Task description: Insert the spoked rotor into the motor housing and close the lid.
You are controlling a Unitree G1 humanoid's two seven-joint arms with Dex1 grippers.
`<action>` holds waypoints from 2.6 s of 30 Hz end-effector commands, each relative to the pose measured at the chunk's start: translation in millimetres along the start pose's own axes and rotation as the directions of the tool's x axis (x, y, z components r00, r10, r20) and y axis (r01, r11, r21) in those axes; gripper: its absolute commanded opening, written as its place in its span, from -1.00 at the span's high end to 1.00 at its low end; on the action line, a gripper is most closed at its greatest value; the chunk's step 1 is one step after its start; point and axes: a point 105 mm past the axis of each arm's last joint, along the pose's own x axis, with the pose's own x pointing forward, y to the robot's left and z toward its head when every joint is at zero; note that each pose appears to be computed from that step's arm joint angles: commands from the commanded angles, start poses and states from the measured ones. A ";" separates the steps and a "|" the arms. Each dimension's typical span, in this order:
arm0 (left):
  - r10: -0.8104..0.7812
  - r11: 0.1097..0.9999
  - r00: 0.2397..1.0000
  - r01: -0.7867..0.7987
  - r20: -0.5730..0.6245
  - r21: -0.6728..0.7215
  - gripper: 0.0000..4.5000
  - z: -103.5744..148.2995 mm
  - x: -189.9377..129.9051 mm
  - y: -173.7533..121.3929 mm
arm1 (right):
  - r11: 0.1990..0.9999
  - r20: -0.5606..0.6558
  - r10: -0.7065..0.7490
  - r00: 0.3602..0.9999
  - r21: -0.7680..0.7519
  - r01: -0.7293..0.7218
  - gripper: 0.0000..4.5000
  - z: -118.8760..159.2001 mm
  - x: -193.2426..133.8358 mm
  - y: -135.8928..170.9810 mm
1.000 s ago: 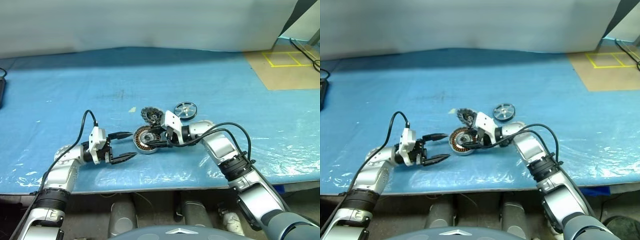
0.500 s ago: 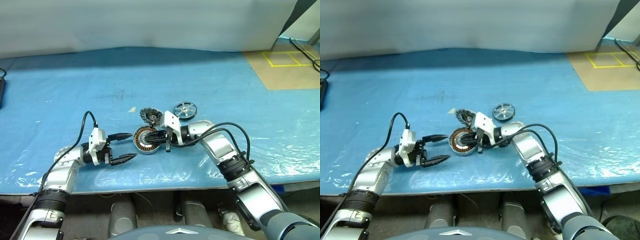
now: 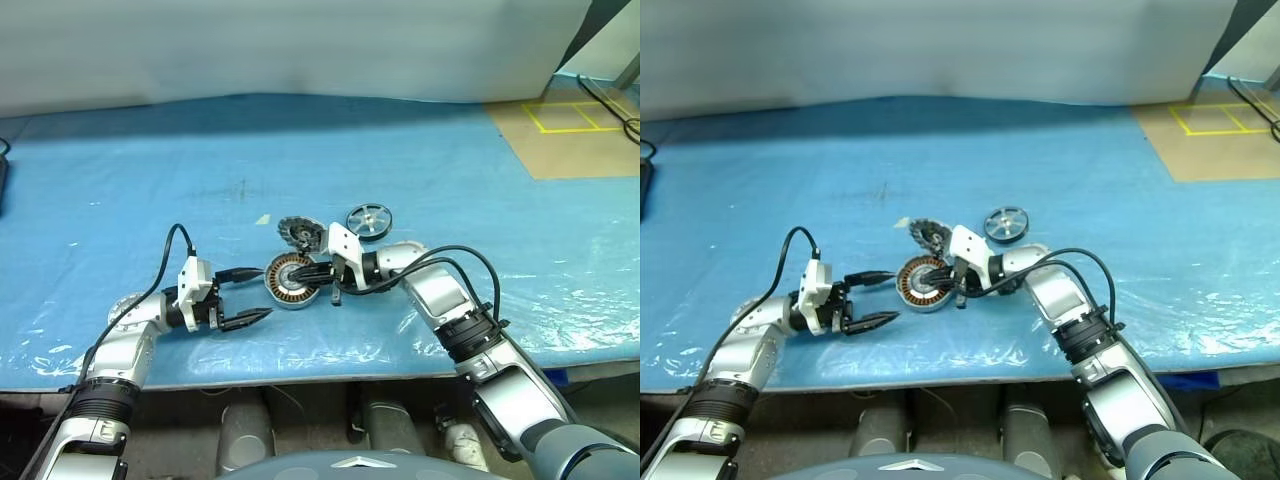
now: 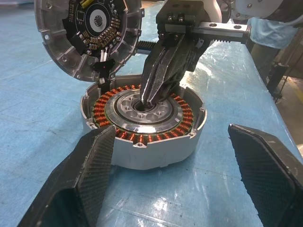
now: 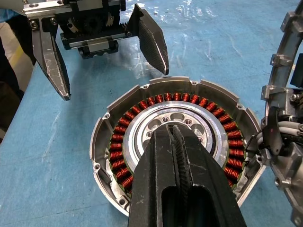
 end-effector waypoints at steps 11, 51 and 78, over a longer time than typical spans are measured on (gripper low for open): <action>0.009 1.000 1.000 -0.009 0.009 0.027 -0.78 2.9 -3.9 -1.8 | 0.997 -0.031 0.023 0.999 -0.067 -0.025 0.97 2.7 -3.1 5.6; -0.003 1.000 1.000 0.003 0.011 0.001 -0.78 0.9 -0.6 -5.7 | 0.984 -0.109 0.024 0.994 -0.173 -0.043 0.97 16.3 -17.9 5.6; 0.006 1.000 1.000 -0.006 0.008 0.007 -0.78 1.6 -2.2 -5.4 | 0.987 -0.035 -0.005 0.999 -0.159 -0.001 0.97 22.7 7.2 -5.6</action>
